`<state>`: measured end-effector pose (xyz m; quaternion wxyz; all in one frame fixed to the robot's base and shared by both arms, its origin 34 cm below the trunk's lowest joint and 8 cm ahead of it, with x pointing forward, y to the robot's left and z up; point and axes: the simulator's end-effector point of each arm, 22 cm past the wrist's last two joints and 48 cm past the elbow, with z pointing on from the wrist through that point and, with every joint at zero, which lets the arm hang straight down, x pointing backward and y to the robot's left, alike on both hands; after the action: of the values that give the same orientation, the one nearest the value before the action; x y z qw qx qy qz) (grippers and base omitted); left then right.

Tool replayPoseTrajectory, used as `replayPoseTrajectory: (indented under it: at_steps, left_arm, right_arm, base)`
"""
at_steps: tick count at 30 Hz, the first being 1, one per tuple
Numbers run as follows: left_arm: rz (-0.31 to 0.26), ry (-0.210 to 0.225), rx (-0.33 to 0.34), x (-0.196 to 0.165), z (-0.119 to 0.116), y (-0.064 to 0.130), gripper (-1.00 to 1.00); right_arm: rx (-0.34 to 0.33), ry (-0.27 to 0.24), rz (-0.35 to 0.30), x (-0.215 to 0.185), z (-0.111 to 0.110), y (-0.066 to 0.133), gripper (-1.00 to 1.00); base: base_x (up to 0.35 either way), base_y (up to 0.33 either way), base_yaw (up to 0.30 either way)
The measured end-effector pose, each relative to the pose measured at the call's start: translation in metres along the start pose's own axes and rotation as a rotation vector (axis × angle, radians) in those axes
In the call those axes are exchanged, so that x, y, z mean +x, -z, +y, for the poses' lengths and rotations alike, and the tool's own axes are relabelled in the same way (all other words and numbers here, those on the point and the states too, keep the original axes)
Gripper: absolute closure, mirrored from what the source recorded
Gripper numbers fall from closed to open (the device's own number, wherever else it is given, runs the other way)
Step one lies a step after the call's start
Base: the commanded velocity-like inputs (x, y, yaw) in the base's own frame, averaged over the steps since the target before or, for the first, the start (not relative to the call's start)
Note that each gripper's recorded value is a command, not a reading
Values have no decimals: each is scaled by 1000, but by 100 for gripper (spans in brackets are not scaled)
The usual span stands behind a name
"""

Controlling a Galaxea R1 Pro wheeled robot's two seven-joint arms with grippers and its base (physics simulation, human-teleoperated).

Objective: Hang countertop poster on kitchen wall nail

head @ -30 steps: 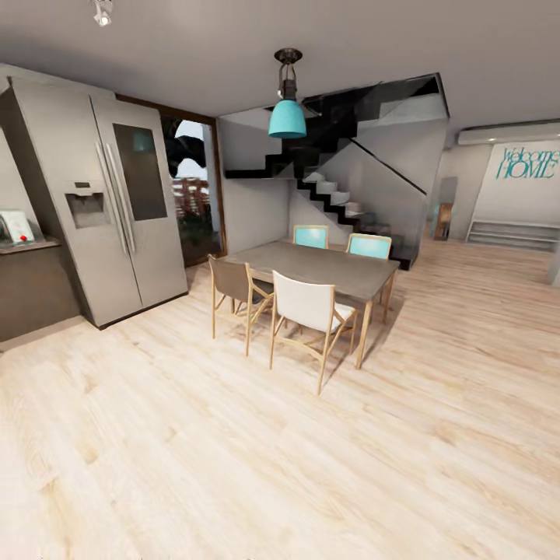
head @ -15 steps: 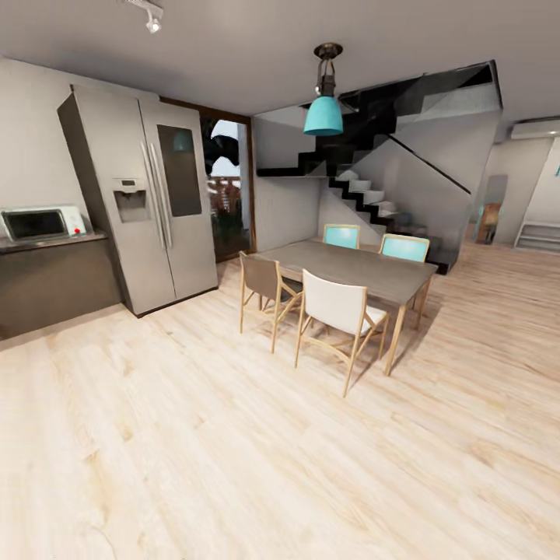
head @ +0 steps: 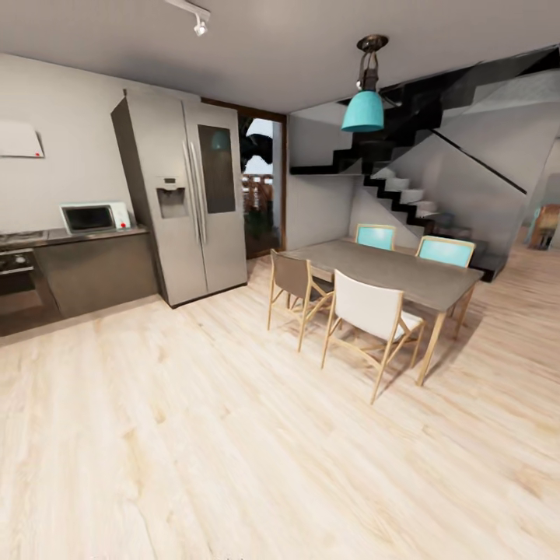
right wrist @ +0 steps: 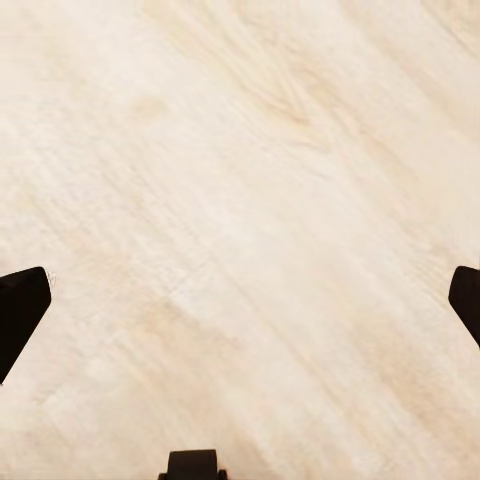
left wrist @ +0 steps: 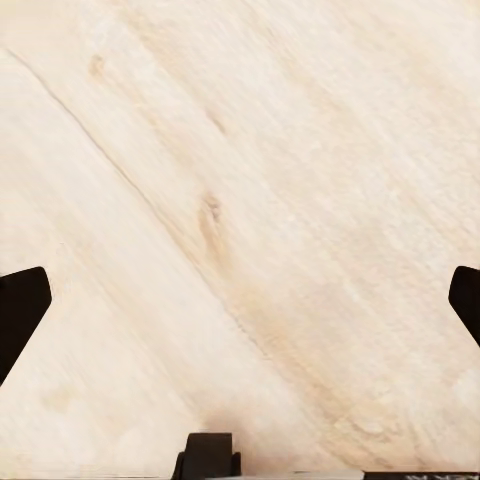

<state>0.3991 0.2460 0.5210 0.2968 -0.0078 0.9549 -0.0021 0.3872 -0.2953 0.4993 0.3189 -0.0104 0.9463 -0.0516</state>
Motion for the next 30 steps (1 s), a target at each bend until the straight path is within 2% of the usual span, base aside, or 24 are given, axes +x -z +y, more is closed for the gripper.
replayPoseTrajectory:
  at_steps: [7,16,30]
  left_arm:
    - [3,0,0,1,0,0,-100]
    - [5,6,-6,2,2,0,-100]
    - [5,9,-11,2,4,0,-100]
  right_arm:
    - [-1,1,3,1,1,0,-100]
    - [-9,17,3,2,3,0,-100]
    - [-9,18,1,1,3,0,-100]
  base:
    - [0,-18,253]
    - [0,-202,130]
    - [0,-21,272]
